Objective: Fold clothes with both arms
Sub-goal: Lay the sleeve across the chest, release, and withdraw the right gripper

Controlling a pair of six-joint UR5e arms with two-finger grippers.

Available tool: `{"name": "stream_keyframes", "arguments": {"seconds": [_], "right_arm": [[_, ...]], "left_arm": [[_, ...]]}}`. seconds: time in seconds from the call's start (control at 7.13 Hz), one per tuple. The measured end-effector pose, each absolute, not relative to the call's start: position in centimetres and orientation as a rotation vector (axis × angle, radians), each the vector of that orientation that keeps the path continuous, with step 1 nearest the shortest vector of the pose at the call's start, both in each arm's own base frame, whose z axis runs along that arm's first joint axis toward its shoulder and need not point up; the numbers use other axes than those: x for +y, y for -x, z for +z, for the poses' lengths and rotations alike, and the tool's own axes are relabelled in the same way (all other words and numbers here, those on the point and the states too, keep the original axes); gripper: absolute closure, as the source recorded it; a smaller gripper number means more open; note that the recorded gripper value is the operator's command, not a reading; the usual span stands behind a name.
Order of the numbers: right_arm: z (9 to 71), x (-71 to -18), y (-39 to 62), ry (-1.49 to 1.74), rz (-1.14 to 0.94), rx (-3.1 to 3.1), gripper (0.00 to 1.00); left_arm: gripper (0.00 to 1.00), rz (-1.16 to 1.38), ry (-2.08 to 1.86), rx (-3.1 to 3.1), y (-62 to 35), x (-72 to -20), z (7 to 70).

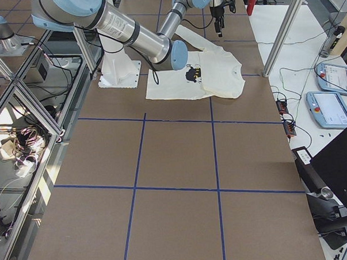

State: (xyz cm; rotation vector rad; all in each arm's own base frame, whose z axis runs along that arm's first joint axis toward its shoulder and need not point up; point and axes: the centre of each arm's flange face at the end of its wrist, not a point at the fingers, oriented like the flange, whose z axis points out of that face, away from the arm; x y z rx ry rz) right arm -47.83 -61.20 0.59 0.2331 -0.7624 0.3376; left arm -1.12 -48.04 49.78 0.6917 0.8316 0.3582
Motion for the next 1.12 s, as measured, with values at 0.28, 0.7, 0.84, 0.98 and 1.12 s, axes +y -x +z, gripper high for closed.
{"name": "stream_keyframes", "arguments": {"seconds": [0.28,0.7,0.84,0.98,1.12], "right_arm": [[10.3,-61.4,36.4,-0.247,0.177,-0.779,0.0],[24.9,-59.7,20.9,-0.257,-0.039,-0.767,0.0],[28.9,-58.2,17.3,-0.251,-0.075,-0.757,0.0],[32.0,-56.3,14.6,-0.236,-0.085,-0.753,0.0],[33.8,-54.6,12.8,-0.228,-0.081,-0.75,0.0]], "left_arm": [[0.0,0.351,-0.652,0.858,-1.8,-46.2,50.8],[0.0,0.322,-0.604,0.878,-8.7,-40.3,53.3],[0.0,0.325,-0.583,0.875,-11.3,-38.3,54.4],[0.0,0.328,-0.556,0.871,-14.1,-36.4,55.3],[0.0,0.317,-0.526,0.864,-17.3,-34.7,55.9]]}}
